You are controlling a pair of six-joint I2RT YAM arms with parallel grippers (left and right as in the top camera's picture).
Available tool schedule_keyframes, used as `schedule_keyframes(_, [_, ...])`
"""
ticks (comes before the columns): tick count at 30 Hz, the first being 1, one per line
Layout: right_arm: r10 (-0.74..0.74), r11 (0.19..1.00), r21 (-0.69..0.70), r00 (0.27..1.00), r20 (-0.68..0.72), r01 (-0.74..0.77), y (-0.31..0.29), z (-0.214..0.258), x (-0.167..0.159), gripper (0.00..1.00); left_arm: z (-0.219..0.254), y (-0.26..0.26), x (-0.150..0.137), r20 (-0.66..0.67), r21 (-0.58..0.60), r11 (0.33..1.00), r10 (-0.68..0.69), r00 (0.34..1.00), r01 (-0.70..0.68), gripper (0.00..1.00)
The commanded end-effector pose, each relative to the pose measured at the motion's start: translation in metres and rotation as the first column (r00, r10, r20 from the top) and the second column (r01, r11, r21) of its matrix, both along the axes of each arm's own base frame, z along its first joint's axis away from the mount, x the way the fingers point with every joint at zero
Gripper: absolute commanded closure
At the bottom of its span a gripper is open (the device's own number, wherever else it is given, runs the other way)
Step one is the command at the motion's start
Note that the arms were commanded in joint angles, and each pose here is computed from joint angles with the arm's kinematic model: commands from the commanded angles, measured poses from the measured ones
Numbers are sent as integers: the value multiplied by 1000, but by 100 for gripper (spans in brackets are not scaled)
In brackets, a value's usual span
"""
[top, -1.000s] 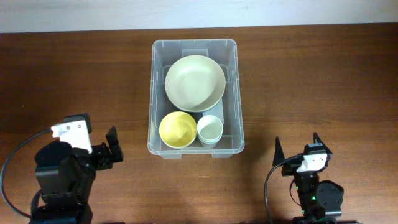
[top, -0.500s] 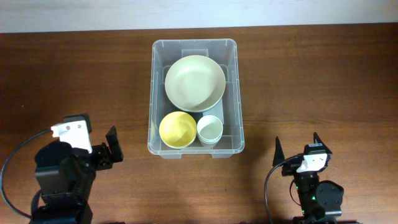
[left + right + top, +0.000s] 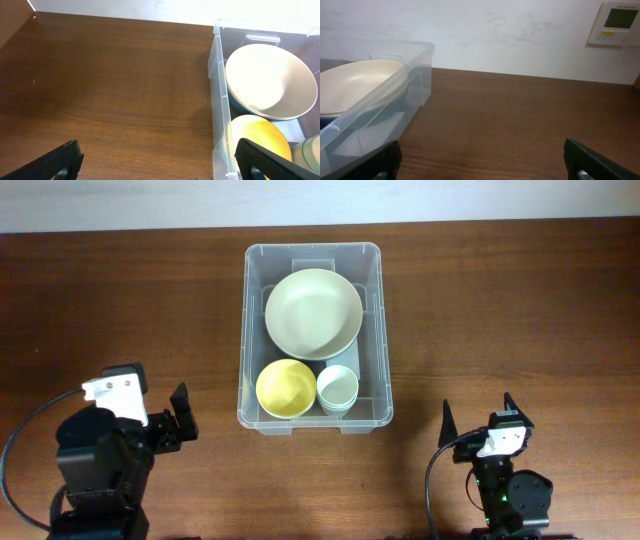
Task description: Pack container
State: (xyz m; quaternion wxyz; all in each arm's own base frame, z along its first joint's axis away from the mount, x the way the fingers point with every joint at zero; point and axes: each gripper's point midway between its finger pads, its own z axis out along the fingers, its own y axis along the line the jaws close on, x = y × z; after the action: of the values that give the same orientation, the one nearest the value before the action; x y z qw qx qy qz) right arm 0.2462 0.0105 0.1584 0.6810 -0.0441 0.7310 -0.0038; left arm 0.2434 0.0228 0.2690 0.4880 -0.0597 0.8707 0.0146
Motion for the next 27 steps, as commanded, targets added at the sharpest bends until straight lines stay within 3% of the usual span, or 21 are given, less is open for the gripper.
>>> schedule_keyframes(1, [13,1000,-5,1000,-2,-13,2,-2,0,1,-1,-2,0,0,0,1000,-14,1000,14,0])
schedule_keyframes(11, [13,1000,-5,1000,-2,-13,2,-2,0,1,-1,-2,0,0,0,1000,-14,1000,14,0])
schedule_keyframes(17, [13,1000,-5,1000,-2,-13,2,-2,0,1,-11,3,-10,10,105,994,-17,1000,16,0])
schedule_keyframes(27, [13,1000,-5,1000,-2,-13,2,-2,0,1,-70,-14,-16,244,138,988,-99,965,67,0])
